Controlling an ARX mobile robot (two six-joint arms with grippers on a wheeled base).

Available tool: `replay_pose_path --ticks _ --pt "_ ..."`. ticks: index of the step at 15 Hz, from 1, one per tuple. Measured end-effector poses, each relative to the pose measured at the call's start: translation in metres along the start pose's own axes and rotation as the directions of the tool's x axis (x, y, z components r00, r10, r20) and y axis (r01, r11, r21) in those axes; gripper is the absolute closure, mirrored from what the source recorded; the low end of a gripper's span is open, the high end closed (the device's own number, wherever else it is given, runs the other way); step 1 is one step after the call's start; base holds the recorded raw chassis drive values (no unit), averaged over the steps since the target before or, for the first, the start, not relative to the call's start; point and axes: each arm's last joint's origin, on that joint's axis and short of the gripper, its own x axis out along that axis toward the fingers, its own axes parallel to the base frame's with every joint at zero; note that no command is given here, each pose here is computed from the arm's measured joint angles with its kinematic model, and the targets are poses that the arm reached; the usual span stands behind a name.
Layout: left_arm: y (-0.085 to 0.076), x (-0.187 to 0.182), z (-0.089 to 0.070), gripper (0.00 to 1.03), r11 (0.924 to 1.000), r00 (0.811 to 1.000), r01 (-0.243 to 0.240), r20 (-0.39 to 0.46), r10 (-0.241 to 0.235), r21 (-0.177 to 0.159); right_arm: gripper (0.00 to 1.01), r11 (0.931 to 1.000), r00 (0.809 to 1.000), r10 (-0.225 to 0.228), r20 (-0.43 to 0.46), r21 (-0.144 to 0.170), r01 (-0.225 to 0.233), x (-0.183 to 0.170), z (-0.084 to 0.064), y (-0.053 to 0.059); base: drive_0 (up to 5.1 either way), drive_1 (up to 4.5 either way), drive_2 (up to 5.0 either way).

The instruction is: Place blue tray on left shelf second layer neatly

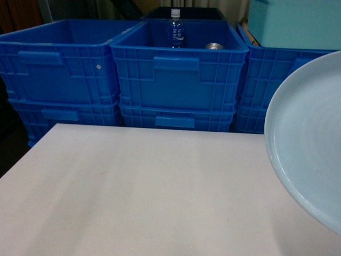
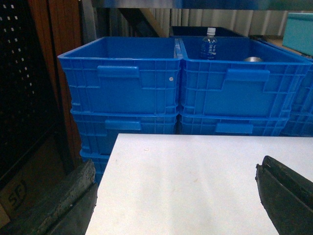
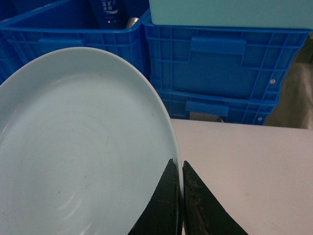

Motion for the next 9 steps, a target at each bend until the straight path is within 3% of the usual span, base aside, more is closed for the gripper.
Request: replay_pose_path --ticks 4,9 --pt "0.000 0.000 0.000 0.05 1.0000 1.000 -0.001 0.000 0.001 0.000 0.99 0.9998 0.999 0.019 0.042 -0.009 -0.019 -0.018 -0.001 0.000 0.0 0.00 0.0" --pt "0.000 0.000 0.000 0.05 1.0000 1.000 0.000 0.000 0.000 0.000 0.99 0.9981 0.994 0.052 0.095 -0.038 -0.049 -0.043 -0.004 0.008 0.0 0.00 0.0"
